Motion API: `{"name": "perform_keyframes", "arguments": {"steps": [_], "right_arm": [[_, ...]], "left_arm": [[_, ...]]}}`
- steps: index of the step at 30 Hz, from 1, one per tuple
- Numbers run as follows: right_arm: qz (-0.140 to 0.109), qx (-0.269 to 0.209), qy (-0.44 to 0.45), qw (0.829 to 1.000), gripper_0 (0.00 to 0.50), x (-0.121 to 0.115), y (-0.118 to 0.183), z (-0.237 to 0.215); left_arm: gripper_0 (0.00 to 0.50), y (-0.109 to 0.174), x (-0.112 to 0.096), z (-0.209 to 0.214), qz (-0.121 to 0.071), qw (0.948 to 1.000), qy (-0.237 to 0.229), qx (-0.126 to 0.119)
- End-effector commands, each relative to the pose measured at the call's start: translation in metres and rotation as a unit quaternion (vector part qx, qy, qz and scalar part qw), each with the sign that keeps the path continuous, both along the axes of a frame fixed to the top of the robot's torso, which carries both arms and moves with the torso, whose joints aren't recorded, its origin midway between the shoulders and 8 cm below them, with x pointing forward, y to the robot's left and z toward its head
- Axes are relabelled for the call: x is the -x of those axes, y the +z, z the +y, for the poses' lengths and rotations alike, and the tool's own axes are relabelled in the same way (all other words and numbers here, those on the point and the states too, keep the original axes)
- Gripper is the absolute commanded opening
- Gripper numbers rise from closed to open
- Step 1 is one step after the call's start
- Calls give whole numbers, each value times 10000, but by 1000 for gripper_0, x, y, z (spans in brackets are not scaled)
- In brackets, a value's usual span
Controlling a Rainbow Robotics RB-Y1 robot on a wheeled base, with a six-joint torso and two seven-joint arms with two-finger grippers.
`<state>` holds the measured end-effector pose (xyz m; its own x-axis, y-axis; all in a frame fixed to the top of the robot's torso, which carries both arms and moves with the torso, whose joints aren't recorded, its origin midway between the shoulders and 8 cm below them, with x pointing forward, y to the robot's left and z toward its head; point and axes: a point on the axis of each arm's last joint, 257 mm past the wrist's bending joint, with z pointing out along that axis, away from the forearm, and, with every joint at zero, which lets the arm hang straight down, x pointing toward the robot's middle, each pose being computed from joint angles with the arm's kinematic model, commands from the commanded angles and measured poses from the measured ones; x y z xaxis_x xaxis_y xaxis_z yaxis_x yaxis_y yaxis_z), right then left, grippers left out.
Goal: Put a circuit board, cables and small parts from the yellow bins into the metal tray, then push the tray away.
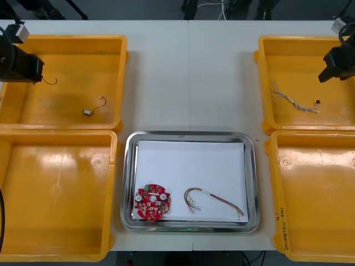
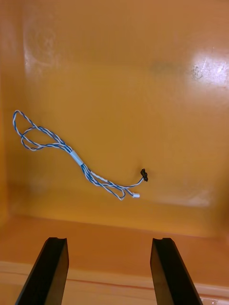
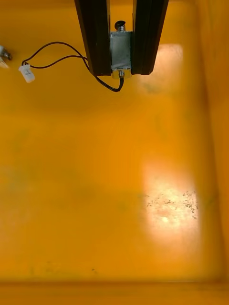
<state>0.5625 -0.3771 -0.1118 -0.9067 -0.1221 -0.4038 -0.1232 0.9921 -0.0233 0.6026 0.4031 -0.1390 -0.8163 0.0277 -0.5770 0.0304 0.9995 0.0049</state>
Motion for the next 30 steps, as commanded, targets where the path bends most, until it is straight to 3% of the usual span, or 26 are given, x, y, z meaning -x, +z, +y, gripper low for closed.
{"name": "perform_keyframes", "arguments": {"steps": [1, 9, 13, 22, 30], "right_arm": [[-377, 375, 773, 9956, 500, -19, 30, 7], [-483, 555, 1464, 9865, 500, -35, 23, 26], [-567, 923, 1831, 9771, 500, -44, 19, 31], [-682, 1290, 2393, 9599, 500, -58, 9, 50], [-590, 1302, 2751, 9507, 500, -61, -20, 53]], "left_arm": [[0, 36, 16, 13, -161, 9994, 284, -70], [0, 43, 47, -22, 84, 9998, -81, -170], [0, 42, 60, -42, 165, 9994, -246, -190], [0, 41, 77, -93, 159, 9991, -383, -79], [0, 31, 86, -136, 173, 9990, -401, 77]]}}
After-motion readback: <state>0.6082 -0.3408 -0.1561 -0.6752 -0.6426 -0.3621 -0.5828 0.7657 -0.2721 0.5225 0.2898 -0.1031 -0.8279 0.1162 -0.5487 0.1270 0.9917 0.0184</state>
